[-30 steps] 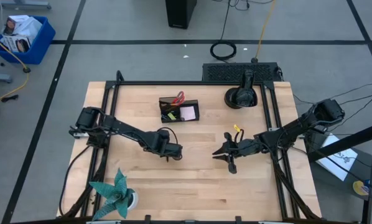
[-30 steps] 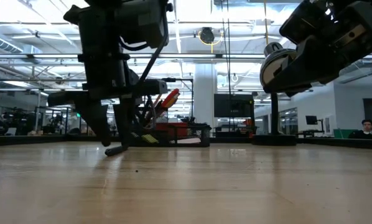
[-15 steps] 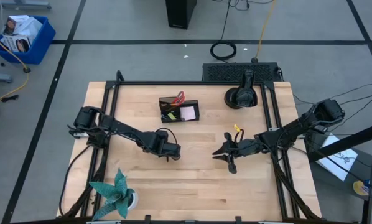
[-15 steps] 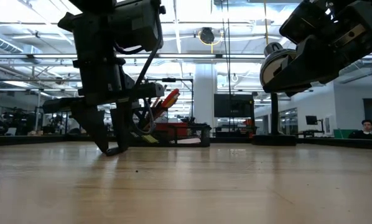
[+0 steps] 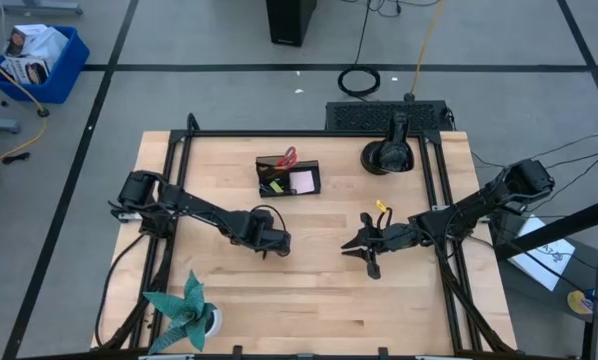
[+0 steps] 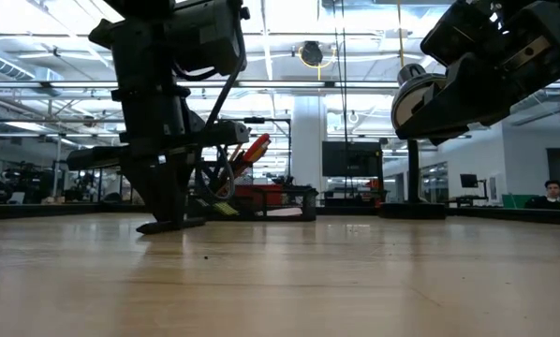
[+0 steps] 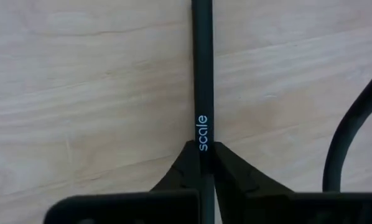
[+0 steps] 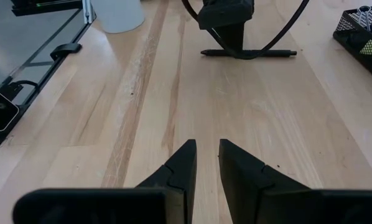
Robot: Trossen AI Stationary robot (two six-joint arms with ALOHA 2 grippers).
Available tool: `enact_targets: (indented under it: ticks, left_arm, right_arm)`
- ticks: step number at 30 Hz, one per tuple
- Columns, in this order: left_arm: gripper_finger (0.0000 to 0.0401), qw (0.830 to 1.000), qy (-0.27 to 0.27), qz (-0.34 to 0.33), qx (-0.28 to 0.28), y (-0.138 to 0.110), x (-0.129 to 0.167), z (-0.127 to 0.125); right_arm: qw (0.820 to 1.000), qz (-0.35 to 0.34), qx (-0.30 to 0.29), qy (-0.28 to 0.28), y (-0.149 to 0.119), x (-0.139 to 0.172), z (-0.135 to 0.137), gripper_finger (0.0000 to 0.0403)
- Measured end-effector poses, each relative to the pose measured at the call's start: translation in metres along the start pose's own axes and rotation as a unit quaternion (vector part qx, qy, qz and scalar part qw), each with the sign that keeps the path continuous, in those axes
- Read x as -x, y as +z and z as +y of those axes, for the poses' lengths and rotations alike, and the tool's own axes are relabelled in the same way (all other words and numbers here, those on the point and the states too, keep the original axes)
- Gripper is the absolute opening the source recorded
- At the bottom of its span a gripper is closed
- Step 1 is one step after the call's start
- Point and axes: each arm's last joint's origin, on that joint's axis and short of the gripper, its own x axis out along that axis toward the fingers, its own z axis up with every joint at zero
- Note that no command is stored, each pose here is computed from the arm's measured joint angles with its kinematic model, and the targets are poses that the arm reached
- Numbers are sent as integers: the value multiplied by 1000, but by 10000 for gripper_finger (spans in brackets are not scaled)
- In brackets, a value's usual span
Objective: Pick and place office supplies into organizer
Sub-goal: Put the black pen into the black desk organizer
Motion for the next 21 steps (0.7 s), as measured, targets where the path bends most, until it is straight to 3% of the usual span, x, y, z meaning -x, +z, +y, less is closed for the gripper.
enact_targets:
  ticks: [6,13,21]
  left_arm:
    - [30,1000,0,-10,-22,2,-1,0]
    - [8,996,-12,-49,-72,-7,1,-2]
    - [20,995,-18,-58,-76,-10,1,-3]
  right_arm:
    - [1000,0,0,0,0,0,0,59]
    - [1000,3,1,-1,-1,0,0,59]
    - [1000,0,0,-1,0,0,0,59]
